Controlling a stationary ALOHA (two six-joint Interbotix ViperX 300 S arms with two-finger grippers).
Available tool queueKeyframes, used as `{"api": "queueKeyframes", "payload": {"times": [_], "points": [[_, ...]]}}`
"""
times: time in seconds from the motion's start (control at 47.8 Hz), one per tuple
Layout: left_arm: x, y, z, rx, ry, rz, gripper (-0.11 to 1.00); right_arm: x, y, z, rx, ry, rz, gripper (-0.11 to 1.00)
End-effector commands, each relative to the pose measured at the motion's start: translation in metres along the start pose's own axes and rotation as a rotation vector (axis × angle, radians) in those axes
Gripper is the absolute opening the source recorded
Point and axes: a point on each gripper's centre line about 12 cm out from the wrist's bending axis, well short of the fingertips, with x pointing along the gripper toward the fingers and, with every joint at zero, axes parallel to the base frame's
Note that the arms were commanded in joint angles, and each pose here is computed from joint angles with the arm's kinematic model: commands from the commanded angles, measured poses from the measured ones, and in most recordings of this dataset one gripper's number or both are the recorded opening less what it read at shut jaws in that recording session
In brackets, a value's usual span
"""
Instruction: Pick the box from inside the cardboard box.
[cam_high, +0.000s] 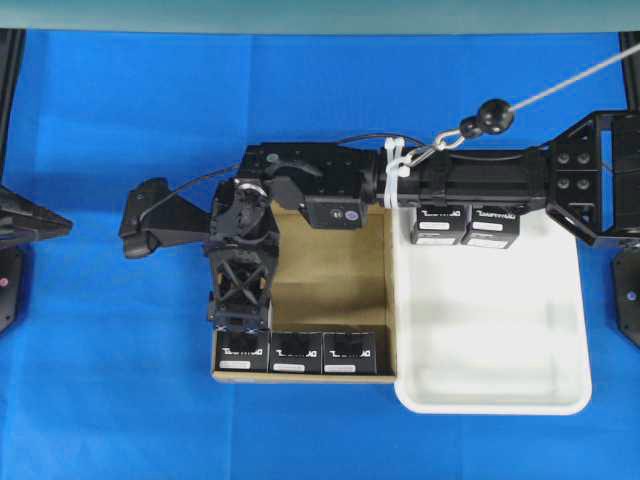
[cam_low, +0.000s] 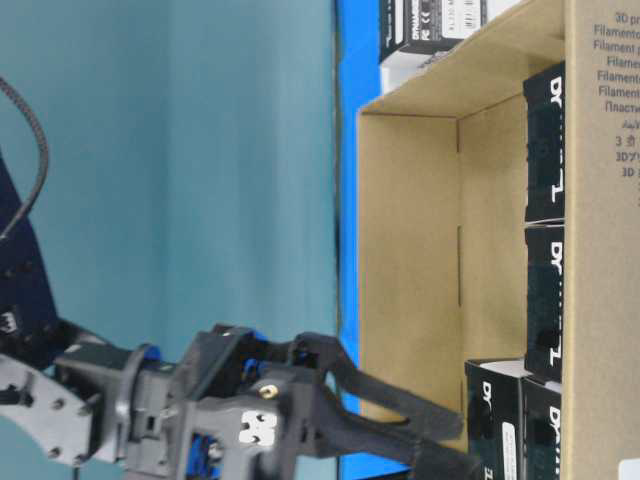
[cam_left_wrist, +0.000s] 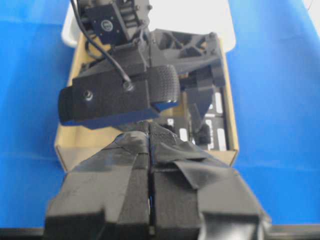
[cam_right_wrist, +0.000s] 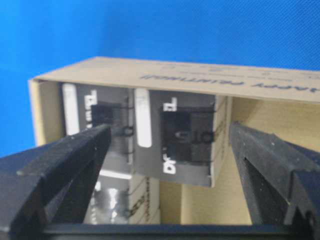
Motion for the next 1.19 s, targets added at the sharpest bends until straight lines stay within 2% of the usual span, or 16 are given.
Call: {"api": "queueKeyframes", "payload": {"times": [0.0,0.753,1.172], "points": [[-0.001,0.0,0.009,-0.002,-0.018,0.001,-0.07,0.006,-0.001,-0.002,-0.001,0.003,-0.004,0.99],[0.001,0.0,0.007,-0.002,-0.014,0.002,-0.07,0.014,-0.027,-0.011,-0.013,0.014,-0.121,0.99],[0.001,0.0,0.008,-0.002,-0.017,0.001,-0.07,-0.002,-0.057,-0.009,0.019,-0.001,-0.159,0.99]]}}
